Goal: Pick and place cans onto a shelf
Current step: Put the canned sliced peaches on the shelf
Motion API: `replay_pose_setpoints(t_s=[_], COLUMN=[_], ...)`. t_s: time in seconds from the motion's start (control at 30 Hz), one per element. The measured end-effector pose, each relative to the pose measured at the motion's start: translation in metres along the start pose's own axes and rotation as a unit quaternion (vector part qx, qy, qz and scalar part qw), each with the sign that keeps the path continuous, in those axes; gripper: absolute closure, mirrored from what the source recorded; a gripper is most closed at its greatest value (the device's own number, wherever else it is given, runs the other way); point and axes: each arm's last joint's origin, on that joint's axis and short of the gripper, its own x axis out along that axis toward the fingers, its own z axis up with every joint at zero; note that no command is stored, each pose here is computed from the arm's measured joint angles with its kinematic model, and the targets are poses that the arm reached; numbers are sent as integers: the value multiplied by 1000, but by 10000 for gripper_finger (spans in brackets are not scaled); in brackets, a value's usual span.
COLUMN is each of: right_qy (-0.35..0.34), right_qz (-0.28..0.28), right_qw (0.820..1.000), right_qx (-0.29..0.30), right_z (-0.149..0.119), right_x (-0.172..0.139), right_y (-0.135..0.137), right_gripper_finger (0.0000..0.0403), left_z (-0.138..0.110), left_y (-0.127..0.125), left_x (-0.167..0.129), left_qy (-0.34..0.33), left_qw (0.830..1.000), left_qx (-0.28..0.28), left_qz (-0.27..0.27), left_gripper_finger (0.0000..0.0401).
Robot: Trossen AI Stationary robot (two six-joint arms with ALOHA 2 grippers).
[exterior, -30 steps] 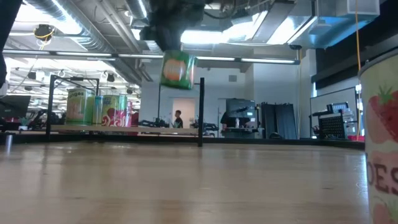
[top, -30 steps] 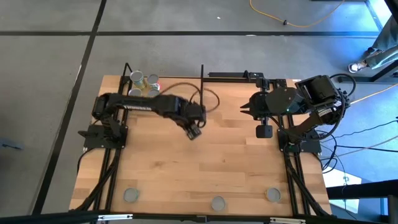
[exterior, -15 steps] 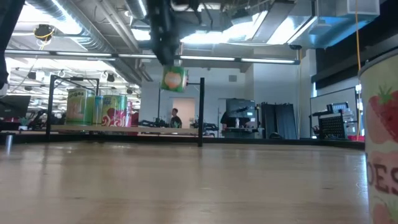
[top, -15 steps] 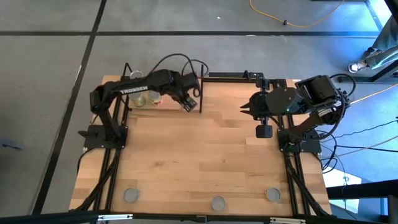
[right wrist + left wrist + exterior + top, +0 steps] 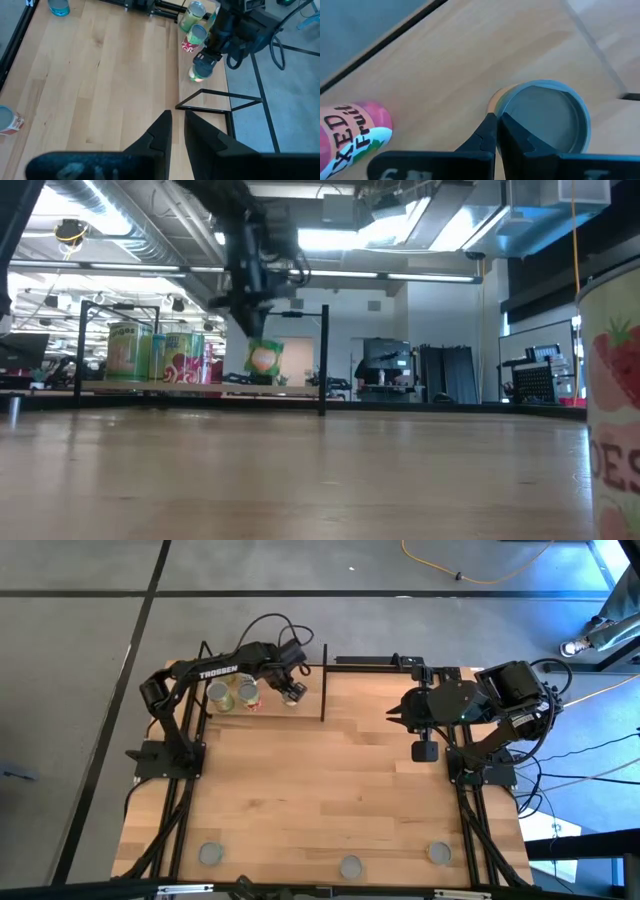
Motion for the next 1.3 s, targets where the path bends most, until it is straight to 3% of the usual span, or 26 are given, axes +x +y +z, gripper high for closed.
replay_pose_setpoints(t_s=[0.3,0.57,0.9,1.1,1.3], right_qy=[0,-3,-8,-8,-8], right_qz=[0,0,0,0,0], right_qw=[1000,1000,1000,1000,1000], right_qx=[0,2,17,19,19], right_z=[0,1,2,2,2], right_x=[0,0,0,0,0], right_y=[0,0,0,0,0], right_gripper_finger=[350,350,350,350,350], left_z=[-10,-10,2,6,-13], left_y=[17,16,12,-5,-41], left_x=[21,21,5,-20,-36], left_qy=[24,17,-8,2,35], left_qw=[999,999,999,999,995], left_qx=[-15,2,5,34,90], left_qz=[17,33,41,10,-27], left_gripper_finger=[397,357,352,351,371])
